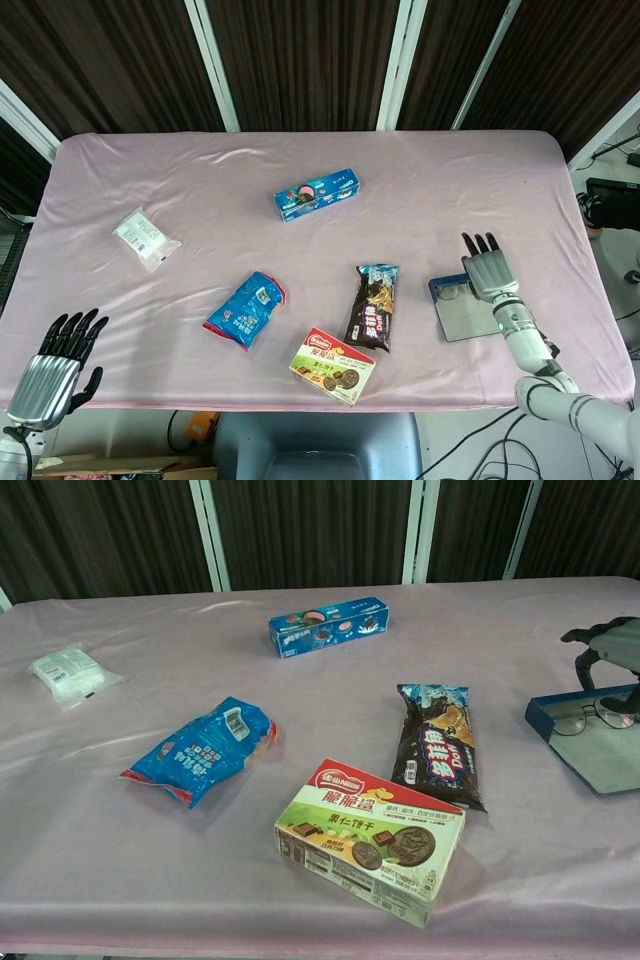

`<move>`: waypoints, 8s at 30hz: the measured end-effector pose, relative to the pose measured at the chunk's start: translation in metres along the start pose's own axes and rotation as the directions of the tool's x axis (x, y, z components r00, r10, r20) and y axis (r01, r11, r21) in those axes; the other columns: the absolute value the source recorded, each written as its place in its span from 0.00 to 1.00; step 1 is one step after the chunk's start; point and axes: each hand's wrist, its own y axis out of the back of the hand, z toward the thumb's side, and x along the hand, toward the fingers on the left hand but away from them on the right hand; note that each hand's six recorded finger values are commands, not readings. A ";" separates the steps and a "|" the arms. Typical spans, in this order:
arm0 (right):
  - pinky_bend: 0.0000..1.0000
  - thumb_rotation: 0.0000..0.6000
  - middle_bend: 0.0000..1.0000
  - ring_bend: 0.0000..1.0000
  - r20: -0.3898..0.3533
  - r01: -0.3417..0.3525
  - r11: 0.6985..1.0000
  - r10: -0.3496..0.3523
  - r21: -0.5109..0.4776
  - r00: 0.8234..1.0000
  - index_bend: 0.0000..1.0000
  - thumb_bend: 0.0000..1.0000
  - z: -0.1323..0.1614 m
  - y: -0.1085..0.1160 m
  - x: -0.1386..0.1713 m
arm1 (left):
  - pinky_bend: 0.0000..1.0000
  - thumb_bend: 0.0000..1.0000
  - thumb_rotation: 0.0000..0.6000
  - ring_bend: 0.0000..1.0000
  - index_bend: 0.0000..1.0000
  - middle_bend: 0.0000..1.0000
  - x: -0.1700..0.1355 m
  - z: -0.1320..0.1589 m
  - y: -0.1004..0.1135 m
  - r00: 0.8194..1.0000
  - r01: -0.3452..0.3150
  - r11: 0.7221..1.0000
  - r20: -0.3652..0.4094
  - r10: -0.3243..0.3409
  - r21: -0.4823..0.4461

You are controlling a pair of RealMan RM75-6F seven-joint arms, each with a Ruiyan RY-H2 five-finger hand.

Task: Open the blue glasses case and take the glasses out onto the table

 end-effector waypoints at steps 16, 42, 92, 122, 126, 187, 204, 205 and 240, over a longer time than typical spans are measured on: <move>0.00 1.00 0.00 0.00 -0.004 0.002 1.000 -0.002 -0.007 1.000 0.61 0.55 0.004 0.001 -0.001 | 0.00 0.45 1.00 0.00 0.00 0.00 -0.001 -0.001 0.002 1.000 -0.005 1.000 0.000 0.005 -0.004; 0.00 1.00 0.01 0.00 -0.024 0.395 0.917 -0.395 0.055 0.918 0.63 0.55 0.016 0.031 0.032 | 0.00 0.45 1.00 0.00 0.00 0.00 -0.001 0.001 0.000 1.000 0.006 1.000 0.009 -0.006 -0.005; 0.00 1.00 0.02 0.00 0.102 0.593 0.792 -0.584 -0.145 0.805 0.57 0.55 0.009 0.005 0.052 | 0.00 0.44 1.00 0.00 0.00 0.00 0.001 0.000 -0.002 1.000 0.016 1.000 0.006 -0.016 -0.006; 0.00 1.00 0.02 0.00 0.245 0.359 0.909 -0.406 0.212 0.880 0.52 0.55 -0.066 0.005 0.008 | 0.00 0.44 1.00 0.00 0.00 0.00 0.005 0.003 -0.008 0.999 0.036 0.999 0.006 -0.036 0.013; 0.00 1.00 0.02 0.00 0.289 0.278 0.935 -0.335 0.221 0.897 0.40 0.55 -0.079 -0.002 0.000 | 0.00 0.44 1.00 0.00 0.00 0.00 0.007 0.005 -0.010 0.999 0.041 0.999 0.004 -0.041 0.019; 0.00 1.00 0.00 0.00 -0.071 0.021 0.989 -0.032 -0.146 0.997 0.62 0.53 -0.023 -0.037 0.055 | 0.00 0.44 1.00 0.00 0.00 0.00 0.002 0.003 -0.004 1.000 0.024 1.000 0.011 -0.024 -0.004; 0.00 1.00 0.00 0.00 -0.084 0.015 0.986 -0.029 -0.164 0.996 0.64 0.55 -0.012 -0.040 0.052 | 0.00 0.44 1.00 0.00 0.00 0.00 0.002 0.003 -0.003 1.000 0.023 1.000 0.015 -0.023 -0.009; 0.00 1.00 0.00 0.00 -0.083 0.015 0.986 -0.029 -0.164 0.996 0.64 0.55 -0.011 -0.041 0.052 | 0.00 0.44 1.00 0.00 0.00 0.00 0.002 0.003 -0.003 1.000 0.023 1.000 0.015 -0.022 -0.010; 0.00 1.00 0.07 0.00 -0.063 0.053 0.978 -0.067 -0.201 0.996 0.77 0.60 -0.003 -0.039 0.049 | 0.00 0.44 1.00 0.00 0.00 0.00 -0.002 0.000 0.002 1.000 0.010 1.000 0.020 -0.009 -0.029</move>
